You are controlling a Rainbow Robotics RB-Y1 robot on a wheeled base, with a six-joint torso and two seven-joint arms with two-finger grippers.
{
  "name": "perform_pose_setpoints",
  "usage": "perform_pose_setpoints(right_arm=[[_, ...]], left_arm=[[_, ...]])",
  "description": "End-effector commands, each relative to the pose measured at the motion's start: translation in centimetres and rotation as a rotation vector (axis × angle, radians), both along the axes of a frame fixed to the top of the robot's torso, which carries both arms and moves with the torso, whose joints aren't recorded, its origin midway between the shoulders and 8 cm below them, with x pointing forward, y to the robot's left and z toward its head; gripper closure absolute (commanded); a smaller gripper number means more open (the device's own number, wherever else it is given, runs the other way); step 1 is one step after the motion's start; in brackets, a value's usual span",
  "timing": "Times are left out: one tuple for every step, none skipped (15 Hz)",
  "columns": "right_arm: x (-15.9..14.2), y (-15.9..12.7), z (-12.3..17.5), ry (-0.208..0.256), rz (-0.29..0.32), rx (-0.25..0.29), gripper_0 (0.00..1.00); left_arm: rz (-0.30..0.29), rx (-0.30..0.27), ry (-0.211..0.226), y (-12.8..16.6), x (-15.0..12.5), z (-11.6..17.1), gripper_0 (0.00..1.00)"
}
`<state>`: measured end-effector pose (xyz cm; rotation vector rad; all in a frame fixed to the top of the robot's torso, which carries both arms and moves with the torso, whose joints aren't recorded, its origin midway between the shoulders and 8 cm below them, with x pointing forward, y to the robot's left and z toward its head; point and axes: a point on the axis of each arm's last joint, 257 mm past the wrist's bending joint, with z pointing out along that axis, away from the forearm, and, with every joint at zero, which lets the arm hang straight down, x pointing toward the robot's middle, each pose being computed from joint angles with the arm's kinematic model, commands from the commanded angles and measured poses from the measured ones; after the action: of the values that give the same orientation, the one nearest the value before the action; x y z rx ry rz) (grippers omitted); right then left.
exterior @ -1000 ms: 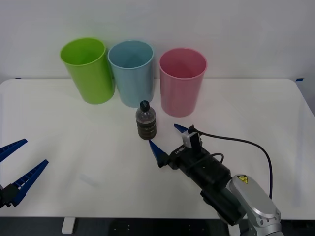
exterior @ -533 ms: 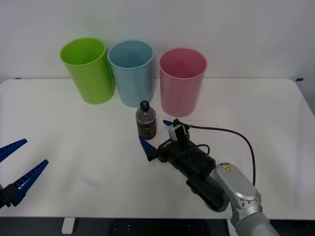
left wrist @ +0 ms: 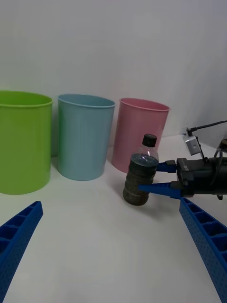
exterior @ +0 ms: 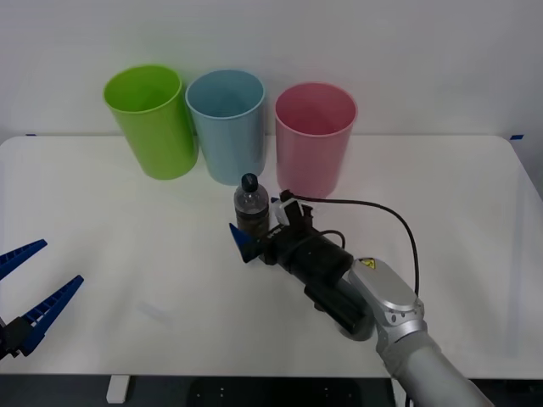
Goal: Grasp the object on the table and drop it into the matching bin: aluminum can to the light blue bin, PET bottle to the pink bin.
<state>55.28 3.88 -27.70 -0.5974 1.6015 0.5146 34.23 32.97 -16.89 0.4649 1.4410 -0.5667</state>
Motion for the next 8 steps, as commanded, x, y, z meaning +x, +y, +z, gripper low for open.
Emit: perform_pose_setpoints(right_arm=[[0.92, 0.68, 0.17, 0.004, -0.002, -0.009, 0.0], [1.03, 0.74, 0.19, 0.005, -0.004, -0.011, 0.0], [1.1, 0.88, 0.28, 0.004, -0.006, -0.012, 0.0], [1.16, 0.94, 0.36, 0.003, -0.008, -0.011, 0.0], [1.13, 1.03, 0.36, 0.004, -0.008, -0.011, 0.0], [1.12, 1.06, 0.35, 0.003, -0.008, -0.012, 0.0], [1.12, 1.04, 0.28, 0.003, -0.009, -0.014, 0.0], [1.15, 0.95, 0.27, 0.003, -0.009, -0.015, 0.5]], left_arm=[[0.0, 0.0, 0.0, 0.0, 0.0, 0.0, 0.0], [0.0, 0.0, 0.0, 0.0, 0.0, 0.0, 0.0], [0.0, 0.0, 0.0, 0.0, 0.0, 0.0, 0.0], [0.0, 0.0, 0.0, 0.0, 0.0, 0.0, 0.0], [0.0, 0.0, 0.0, 0.0, 0.0, 0.0, 0.0], [0.0, 0.0, 0.0, 0.0, 0.0, 0.0, 0.0], [0.0, 0.0, 0.0, 0.0, 0.0, 0.0, 0.0], [0.0, 0.0, 0.0, 0.0, 0.0, 0.0, 0.0]])
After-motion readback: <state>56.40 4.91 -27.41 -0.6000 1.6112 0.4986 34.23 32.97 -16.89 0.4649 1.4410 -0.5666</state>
